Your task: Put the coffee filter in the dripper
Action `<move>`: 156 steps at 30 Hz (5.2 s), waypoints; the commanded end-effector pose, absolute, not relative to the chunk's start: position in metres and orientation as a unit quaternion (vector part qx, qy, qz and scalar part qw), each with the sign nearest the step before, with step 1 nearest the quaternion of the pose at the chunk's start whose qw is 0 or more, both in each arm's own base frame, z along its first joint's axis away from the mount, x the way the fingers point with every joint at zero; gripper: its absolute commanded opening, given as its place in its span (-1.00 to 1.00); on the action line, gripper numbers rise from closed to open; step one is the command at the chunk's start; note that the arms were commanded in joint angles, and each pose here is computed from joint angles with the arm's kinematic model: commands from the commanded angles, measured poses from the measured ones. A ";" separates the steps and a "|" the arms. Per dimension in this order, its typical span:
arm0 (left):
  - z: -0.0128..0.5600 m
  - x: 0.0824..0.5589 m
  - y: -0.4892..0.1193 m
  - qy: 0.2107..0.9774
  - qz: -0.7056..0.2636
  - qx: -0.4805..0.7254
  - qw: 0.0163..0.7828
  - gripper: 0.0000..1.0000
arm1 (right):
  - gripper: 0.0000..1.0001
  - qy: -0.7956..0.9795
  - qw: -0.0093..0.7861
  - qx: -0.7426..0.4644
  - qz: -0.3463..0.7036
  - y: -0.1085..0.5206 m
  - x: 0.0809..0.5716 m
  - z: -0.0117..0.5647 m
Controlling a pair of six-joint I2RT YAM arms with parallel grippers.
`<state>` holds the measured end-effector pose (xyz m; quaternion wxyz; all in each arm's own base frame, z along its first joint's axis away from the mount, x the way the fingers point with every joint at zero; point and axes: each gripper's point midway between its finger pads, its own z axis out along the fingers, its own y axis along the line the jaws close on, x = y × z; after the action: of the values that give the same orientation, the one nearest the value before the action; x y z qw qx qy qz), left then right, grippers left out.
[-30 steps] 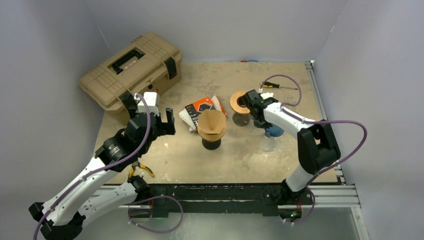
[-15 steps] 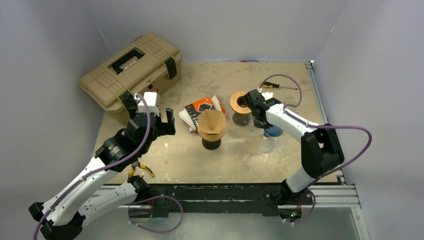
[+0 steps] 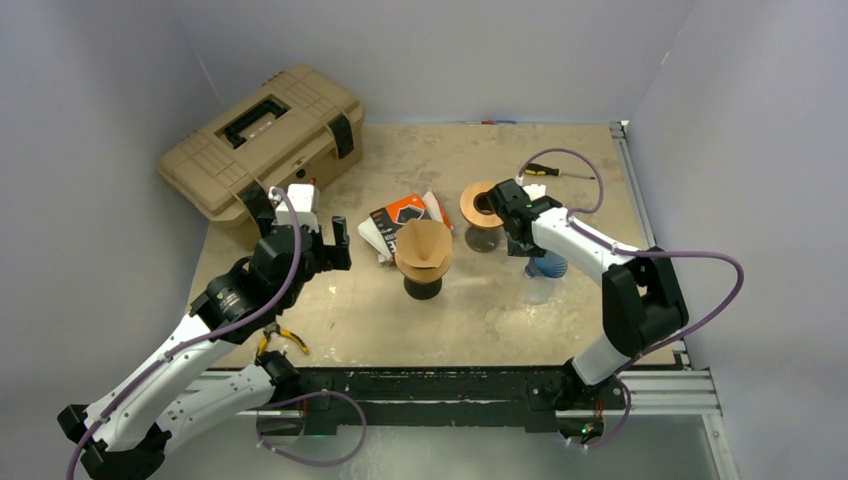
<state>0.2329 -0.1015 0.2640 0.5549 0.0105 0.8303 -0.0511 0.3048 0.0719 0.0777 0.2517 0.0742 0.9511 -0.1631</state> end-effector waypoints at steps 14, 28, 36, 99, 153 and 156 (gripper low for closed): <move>0.273 0.232 -0.101 0.824 -0.058 0.008 0.564 0.99 | -0.29 0.953 0.291 0.057 -0.068 0.101 0.312 0.112; 0.272 0.233 -0.101 0.825 -0.056 0.008 0.562 0.99 | -0.30 0.962 0.268 0.042 -0.027 0.111 0.294 0.102; 0.273 0.232 -0.101 0.824 -0.058 0.008 0.563 0.99 | -0.23 0.952 0.300 0.060 -0.020 0.106 0.293 0.124; 0.273 0.232 -0.103 0.823 -0.063 0.009 0.564 0.99 | -0.60 0.932 0.255 0.202 0.161 0.054 0.292 0.075; 0.269 0.234 -0.104 0.827 -0.057 0.012 0.559 0.99 | -1.00 0.849 0.470 0.113 0.214 0.088 0.352 0.303; 0.269 0.234 -0.104 0.827 -0.057 0.012 0.559 0.99 | -1.00 0.851 0.463 0.100 0.226 0.110 0.359 0.301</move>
<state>0.2326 -0.1030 0.2632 0.5531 0.0130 0.8313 -0.0538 0.3436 0.0837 0.2679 0.4271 0.1188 0.8756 0.1919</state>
